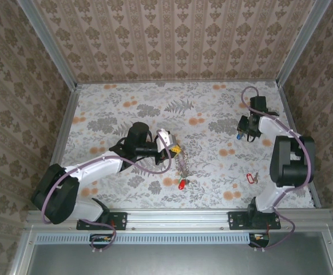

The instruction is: Put the keys on the keyring

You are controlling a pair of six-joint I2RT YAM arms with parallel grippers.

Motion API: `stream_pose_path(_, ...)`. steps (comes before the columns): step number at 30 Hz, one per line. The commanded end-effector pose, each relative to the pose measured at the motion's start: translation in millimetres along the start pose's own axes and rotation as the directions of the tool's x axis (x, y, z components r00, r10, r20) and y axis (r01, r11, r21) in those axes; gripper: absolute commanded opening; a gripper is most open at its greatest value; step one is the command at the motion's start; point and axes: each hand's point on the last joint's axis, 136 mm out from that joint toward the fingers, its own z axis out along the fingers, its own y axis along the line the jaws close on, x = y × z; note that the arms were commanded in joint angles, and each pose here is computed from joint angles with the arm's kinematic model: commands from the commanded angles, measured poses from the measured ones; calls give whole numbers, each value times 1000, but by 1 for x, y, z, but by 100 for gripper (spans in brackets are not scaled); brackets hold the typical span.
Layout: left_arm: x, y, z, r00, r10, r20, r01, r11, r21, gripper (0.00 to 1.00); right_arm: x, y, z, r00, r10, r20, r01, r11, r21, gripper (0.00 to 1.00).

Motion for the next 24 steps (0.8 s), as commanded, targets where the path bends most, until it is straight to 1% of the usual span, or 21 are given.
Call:
stream_pose_path(1,-26,3,-6,996,53,65,-53,999,2,0,-10,-5,10,1000,-13,-12,13,999,40,35)
stream_pose_path(7,-25,5,-4,996,48,69,-49,999,8,0,-13,-4,31,997,-15,-73,19,998,52,31)
stream_pose_path(15,-26,6,-4,996,48,71,-49,999,12,0,-11,-16,39,995,-34,-89,44,993,110,33)
stream_pose_path(21,-25,6,-4,997,44,69,-45,999,15,0,-6,-13,50,990,-43,-135,50,997,51,33)
stream_pose_path(23,-25,6,-4,997,43,68,-44,999,16,0,-7,-11,50,989,-54,-137,59,998,37,32)
stream_pose_path(24,-25,6,-4,997,43,68,-44,999,15,0,-7,-10,50,989,-57,-136,62,998,32,29)
